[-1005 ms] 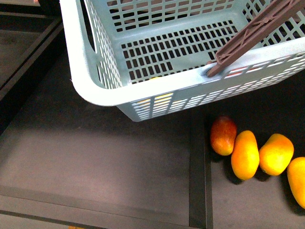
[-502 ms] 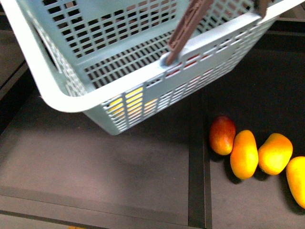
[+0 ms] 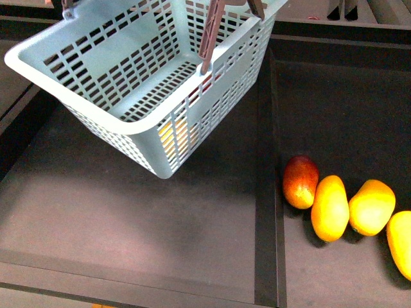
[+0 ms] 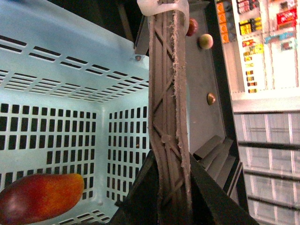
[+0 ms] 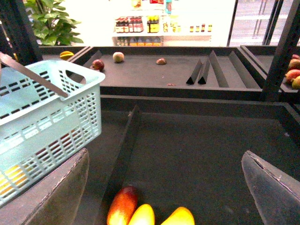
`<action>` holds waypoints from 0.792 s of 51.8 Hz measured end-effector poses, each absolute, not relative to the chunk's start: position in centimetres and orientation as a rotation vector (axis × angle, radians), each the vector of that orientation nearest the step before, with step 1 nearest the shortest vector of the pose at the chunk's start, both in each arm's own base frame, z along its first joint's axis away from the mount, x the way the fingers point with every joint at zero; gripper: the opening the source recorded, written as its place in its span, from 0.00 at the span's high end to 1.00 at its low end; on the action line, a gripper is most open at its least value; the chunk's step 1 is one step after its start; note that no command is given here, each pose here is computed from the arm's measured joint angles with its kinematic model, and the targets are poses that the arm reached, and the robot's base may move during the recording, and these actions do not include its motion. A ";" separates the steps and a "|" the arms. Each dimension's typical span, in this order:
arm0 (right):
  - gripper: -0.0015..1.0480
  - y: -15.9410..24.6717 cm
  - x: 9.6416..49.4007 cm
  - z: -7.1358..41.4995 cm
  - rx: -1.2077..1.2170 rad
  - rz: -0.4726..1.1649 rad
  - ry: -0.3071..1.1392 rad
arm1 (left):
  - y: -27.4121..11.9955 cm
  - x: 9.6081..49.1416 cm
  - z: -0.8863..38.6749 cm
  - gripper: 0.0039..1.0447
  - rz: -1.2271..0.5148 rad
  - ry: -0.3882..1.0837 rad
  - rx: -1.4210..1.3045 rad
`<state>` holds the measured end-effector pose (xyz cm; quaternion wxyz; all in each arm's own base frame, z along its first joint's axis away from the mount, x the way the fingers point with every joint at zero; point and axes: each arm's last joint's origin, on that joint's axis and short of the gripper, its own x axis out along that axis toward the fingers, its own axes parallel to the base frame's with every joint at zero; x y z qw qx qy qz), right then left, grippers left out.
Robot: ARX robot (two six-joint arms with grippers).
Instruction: Pick lemon and mango into basket
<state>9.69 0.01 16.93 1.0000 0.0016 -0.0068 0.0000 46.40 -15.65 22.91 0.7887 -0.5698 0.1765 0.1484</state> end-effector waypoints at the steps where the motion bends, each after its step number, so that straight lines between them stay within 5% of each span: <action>1: 0.08 0.0 9.7 16.9 0.003 0.000 -0.014 | -15.6 46.6 22.7 0.93 0.327 0.380 -1.233; 14: 0.08 0.0 9.7 16.9 0.003 0.000 -0.014 | -14.0 53.6 18.4 0.93 0.516 0.335 -1.316; 28: 0.08 0.0 9.7 16.9 0.003 0.000 -0.014 | -16.8 53.0 17.1 0.93 0.504 0.370 -1.342; 41: 0.08 0.0 9.7 16.9 0.003 0.000 -0.014 | -17.4 52.1 17.9 0.47 0.584 0.337 -1.328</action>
